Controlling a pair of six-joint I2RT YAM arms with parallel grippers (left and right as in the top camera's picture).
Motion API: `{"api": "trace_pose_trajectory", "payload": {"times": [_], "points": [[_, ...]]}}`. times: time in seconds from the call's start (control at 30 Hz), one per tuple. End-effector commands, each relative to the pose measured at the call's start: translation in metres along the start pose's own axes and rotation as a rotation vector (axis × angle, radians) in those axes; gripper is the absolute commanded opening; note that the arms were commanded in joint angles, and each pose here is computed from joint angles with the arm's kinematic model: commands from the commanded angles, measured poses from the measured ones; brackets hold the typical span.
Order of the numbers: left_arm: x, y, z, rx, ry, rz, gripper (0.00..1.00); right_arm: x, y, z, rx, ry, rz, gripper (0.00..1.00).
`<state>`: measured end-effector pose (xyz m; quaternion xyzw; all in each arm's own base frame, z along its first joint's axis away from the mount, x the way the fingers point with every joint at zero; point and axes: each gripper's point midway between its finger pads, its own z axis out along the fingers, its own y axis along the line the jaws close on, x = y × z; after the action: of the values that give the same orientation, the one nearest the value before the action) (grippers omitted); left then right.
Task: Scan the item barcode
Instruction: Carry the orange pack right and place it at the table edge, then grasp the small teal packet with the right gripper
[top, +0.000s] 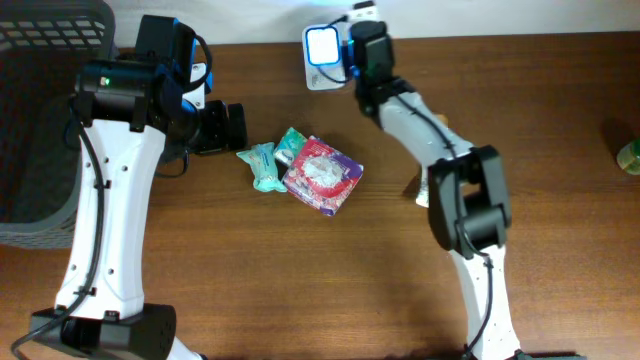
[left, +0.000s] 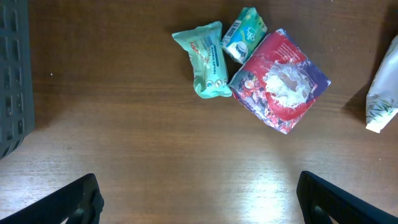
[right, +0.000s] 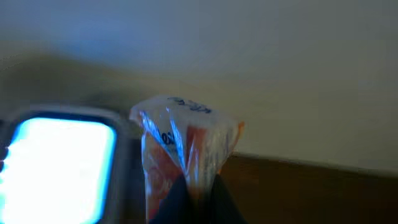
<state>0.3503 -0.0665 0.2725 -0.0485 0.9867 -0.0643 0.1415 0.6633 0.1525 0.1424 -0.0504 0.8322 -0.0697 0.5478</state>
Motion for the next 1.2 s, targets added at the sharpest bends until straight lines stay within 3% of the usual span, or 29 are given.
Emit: {"api": "trace_pose_trajectory", "payload": {"times": [0.0,0.1,0.13,0.27,0.5,0.53,0.57,0.63,0.67,0.73,0.8,0.9,0.97,1.0,1.17], "points": [[0.0,-0.001,-0.001,-0.002,-0.005,0.019,0.99,-0.061,-0.146,-0.044,0.294,-0.028,0.152,0.04],[0.0,-0.001,-0.001,-0.002,-0.005,0.019,0.99,0.002,-0.252,-0.064,0.538,0.227,0.12,0.04],[0.0,-0.001,-0.001,-0.002,-0.005,0.019,0.99,0.041,-0.294,-0.075,0.59,0.369,0.117,0.04],[0.0,-0.001,-0.001,-0.002,-0.005,0.019,0.99,0.128,-0.394,-0.105,0.673,0.612,0.206,0.04],[0.0,-0.001,-0.001,-0.002,-0.005,0.019,0.99,0.211,-0.471,-0.128,0.744,0.712,0.412,0.04],[0.0,-0.001,-0.001,-0.002,-0.005,0.02,0.99,0.219,-0.471,-0.126,0.707,0.71,0.474,0.12],[-0.001,-0.001,-0.001,-0.002,-0.006,0.019,0.99,0.22,-0.465,-0.121,0.659,0.706,0.494,0.44],[0.0,-0.001,-0.001,-0.002,-0.005,0.019,0.99,0.22,-0.458,-0.118,0.629,0.71,0.5,0.69],[-0.001,-0.001,-0.001,-0.002,-0.006,0.019,0.99,0.22,-0.455,-0.118,0.625,0.718,0.498,0.87],[0.0,-0.001,-0.001,-0.002,-0.005,0.019,0.99,0.221,-0.444,-0.117,0.605,0.746,0.485,0.99],[0.0,-0.001,-0.001,-0.002,-0.005,0.019,0.99,0.202,-0.424,-0.112,0.549,0.749,0.389,0.99],[0.0,-0.001,-0.001,-0.002,-0.005,0.019,0.99,0.115,-0.362,-0.109,0.446,0.62,0.294,0.99],[0.0,-0.001,-0.001,-0.001,-0.005,0.019,0.99,0.089,-0.296,-0.108,0.269,0.61,0.267,0.99],[0.0,-0.001,-0.001,-0.001,-0.005,0.019,0.99,0.085,-0.209,-0.109,0.021,0.663,0.245,0.99],[0.0,-0.001,-0.001,-0.002,-0.005,0.019,0.99,0.071,-0.041,-0.139,-0.406,0.719,0.166,0.99]]}}
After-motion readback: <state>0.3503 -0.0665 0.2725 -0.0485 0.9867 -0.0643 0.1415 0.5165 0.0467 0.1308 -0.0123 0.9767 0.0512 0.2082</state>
